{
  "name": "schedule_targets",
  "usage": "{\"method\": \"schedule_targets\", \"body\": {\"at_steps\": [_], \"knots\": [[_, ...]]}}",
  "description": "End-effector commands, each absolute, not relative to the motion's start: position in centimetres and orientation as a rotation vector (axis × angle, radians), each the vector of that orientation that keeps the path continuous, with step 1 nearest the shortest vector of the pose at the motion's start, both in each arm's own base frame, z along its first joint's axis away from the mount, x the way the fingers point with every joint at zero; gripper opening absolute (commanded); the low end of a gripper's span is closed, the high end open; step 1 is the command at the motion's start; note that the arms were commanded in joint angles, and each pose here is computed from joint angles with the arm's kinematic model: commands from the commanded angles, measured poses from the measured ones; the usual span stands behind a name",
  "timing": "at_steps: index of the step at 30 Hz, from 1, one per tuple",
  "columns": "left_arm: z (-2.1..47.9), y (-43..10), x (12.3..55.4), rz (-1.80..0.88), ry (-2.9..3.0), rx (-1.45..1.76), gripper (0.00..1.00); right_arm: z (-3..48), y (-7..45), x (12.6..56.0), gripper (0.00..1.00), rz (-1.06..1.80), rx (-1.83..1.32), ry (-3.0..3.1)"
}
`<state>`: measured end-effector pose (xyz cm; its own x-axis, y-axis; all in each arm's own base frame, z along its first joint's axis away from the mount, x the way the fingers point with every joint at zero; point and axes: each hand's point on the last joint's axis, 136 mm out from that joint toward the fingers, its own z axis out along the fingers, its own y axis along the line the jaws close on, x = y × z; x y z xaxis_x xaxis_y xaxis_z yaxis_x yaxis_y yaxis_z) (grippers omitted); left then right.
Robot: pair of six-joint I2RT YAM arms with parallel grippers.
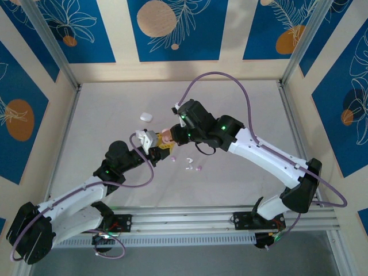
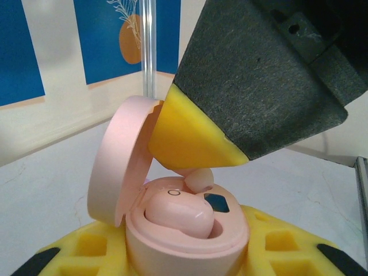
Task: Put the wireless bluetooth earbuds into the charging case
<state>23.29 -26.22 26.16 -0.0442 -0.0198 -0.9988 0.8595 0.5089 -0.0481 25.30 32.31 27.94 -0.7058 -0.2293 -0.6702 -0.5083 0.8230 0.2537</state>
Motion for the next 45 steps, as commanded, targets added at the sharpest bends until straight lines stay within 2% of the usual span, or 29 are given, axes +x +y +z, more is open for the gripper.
{"method": "schedule_targets", "body": {"at_steps": [1,12,33,45], "knots": [[28.8,-26.0,23.7,-0.826,1.377,0.728,0.31,28.2,33.4,23.5,0.19,0.633,-0.568,2.356],[28.9,-25.7,24.2,-0.802,1.39,0.697,0.31,27.2,33.5,23.4,0.2,0.484,-0.597,2.361],[29.0,-25.9,23.9,-0.808,1.377,0.72,0.31,28.0,33.7,22.6,0.27,0.707,-0.598,2.387],[29.7,-27.3,24.2,-0.891,1.323,0.719,0.32,26.6,31.5,24.2,0.2,0.47,-0.633,2.427]]}}
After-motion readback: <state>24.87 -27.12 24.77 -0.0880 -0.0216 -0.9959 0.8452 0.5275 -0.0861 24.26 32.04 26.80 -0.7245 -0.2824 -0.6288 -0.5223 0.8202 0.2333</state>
